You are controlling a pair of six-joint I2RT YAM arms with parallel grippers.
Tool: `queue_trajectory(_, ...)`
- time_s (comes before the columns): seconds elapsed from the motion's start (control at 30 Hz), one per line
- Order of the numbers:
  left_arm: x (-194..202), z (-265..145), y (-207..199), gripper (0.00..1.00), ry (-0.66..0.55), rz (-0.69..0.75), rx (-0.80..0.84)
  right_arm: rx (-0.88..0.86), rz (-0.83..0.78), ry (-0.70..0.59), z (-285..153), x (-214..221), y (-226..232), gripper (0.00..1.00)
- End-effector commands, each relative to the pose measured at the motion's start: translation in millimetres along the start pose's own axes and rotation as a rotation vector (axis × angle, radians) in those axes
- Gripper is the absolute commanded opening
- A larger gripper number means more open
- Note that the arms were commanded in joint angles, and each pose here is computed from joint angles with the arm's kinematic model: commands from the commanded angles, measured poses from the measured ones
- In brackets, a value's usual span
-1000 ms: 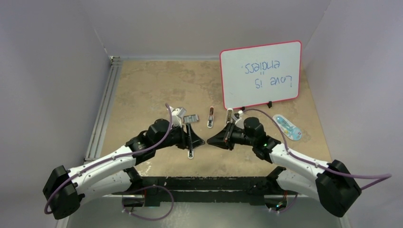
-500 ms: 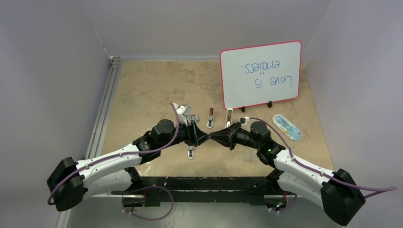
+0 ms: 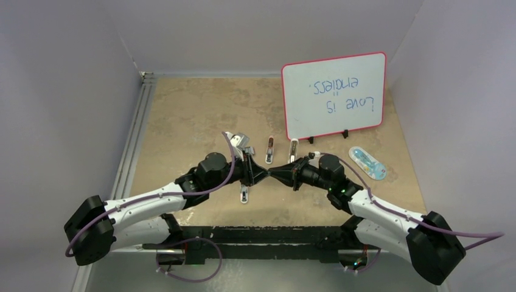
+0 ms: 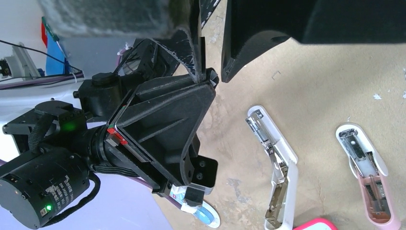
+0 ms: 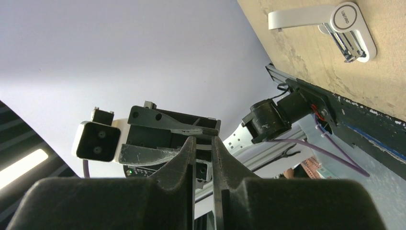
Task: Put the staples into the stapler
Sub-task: Pick up the staple from the center of the board.
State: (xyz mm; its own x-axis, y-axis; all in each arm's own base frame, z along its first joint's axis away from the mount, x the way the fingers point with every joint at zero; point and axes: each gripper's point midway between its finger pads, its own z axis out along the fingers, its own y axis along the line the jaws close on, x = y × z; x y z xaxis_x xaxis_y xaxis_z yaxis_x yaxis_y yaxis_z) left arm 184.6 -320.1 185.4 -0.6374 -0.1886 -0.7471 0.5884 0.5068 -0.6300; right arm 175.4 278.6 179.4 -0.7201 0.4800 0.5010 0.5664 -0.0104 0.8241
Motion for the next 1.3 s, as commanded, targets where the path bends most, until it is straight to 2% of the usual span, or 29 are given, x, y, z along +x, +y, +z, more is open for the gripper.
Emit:
queue_trajectory(0.0,-26,6,-20,0.16,-0.087,0.032,0.069,-0.046,-0.024,0.076,-3,18,15,0.15)
queue_trajectory(0.07,-25,6,-21,0.18,-0.092,0.031,0.077,-0.045,-0.021,0.079,-3,18,14,0.15)
queue_trajectory(0.17,-26,5,-24,0.32,-0.100,0.035,0.093,-0.049,-0.013,0.080,-3,18,15,0.15)
queue_trajectory(0.3,-29,3,-26,0.35,-0.112,0.042,0.105,-0.052,-0.008,0.083,-4,18,15,0.15)
queue_trajectory(0.4,-29,5,-25,0.30,-0.112,0.041,0.100,-0.052,-0.010,0.088,-4,19,14,0.15)
queue_trajectory(0.53,-27,8,-25,0.14,-0.105,0.044,0.102,-0.048,-0.005,0.091,-4,19,13,0.15)
queue_trajectory(0.6,-26,10,-21,0.10,-0.099,0.045,0.085,-0.048,-0.005,0.093,-4,19,12,0.15)
queue_trajectory(0.8,-22,11,-9,0.05,-0.076,0.041,0.020,-0.046,-0.002,0.091,-4,18,11,0.16)
queue_trajectory(0.9,-19,11,-4,0.04,-0.053,0.023,-0.021,-0.042,0.000,0.083,-4,17,10,0.22)
queue_trajectory(1.1,-2,3,8,0.04,0.097,-0.053,-0.157,0.006,0.020,0.000,-8,3,-6,0.51)
queue_trajectory(1.27,33,-17,26,0.04,0.286,-0.126,-0.290,0.026,0.042,-0.105,-20,-14,-25,0.54)
